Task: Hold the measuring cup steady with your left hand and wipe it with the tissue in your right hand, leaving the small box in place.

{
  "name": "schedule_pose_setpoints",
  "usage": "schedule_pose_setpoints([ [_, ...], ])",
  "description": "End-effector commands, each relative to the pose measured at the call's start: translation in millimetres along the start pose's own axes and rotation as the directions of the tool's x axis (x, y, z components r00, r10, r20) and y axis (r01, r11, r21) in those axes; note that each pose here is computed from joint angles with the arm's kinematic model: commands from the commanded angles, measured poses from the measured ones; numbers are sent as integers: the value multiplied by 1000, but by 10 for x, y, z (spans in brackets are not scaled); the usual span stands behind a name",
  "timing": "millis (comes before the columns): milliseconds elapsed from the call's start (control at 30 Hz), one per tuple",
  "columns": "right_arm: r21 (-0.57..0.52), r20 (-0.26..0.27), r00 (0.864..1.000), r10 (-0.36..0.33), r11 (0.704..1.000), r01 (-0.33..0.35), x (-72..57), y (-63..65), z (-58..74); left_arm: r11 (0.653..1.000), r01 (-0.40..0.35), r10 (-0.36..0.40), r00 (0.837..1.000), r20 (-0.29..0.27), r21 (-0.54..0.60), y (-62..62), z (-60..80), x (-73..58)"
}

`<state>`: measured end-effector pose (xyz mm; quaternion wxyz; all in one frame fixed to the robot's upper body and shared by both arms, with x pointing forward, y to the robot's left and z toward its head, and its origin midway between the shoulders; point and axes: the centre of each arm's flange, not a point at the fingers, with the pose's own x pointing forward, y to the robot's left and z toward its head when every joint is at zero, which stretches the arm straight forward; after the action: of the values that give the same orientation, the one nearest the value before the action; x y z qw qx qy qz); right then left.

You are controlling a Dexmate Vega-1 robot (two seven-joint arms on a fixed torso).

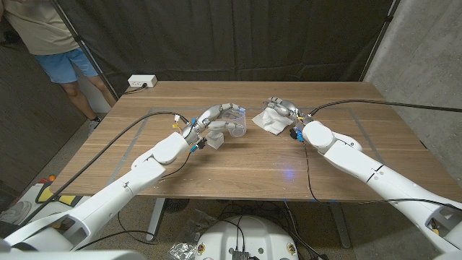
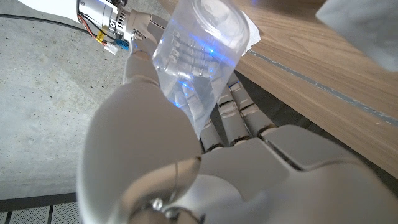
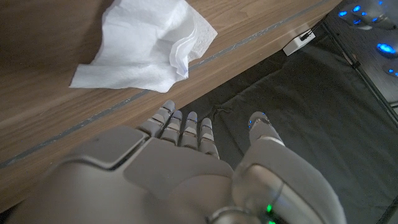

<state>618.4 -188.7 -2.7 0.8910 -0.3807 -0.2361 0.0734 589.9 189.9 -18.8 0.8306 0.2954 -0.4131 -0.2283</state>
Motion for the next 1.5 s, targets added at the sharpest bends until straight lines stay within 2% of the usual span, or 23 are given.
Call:
schedule_pose_setpoints([
  [33,-207,-78,997,18,978,-34,200,41,65,999,-27,27,1000,-2,-16,102,-19,-44],
  [433,-420,-139,990,-18,907,-43,297,108,89,999,-39,38,999,-13,-22,136,-54,-26],
  [733,-541,-184,982,-31,838,-74,315,152,73,999,-30,30,999,-15,-28,129,-56,29],
  [800,-578,-189,981,-36,812,-81,310,178,68,999,-30,29,999,-15,-27,124,-56,40],
  [933,-618,-201,979,-40,780,-96,308,208,68,999,-30,29,999,-16,-24,123,-51,48],
  [1167,-657,-266,964,-5,732,-178,363,265,78,999,-30,30,999,-17,-24,119,-44,59],
  [1367,-683,-250,968,0,709,-176,355,302,80,999,-29,29,999,-19,-24,115,-43,71],
  [1500,-694,-261,965,6,694,-192,347,319,68,999,-27,27,999,-18,-23,115,-40,77],
])
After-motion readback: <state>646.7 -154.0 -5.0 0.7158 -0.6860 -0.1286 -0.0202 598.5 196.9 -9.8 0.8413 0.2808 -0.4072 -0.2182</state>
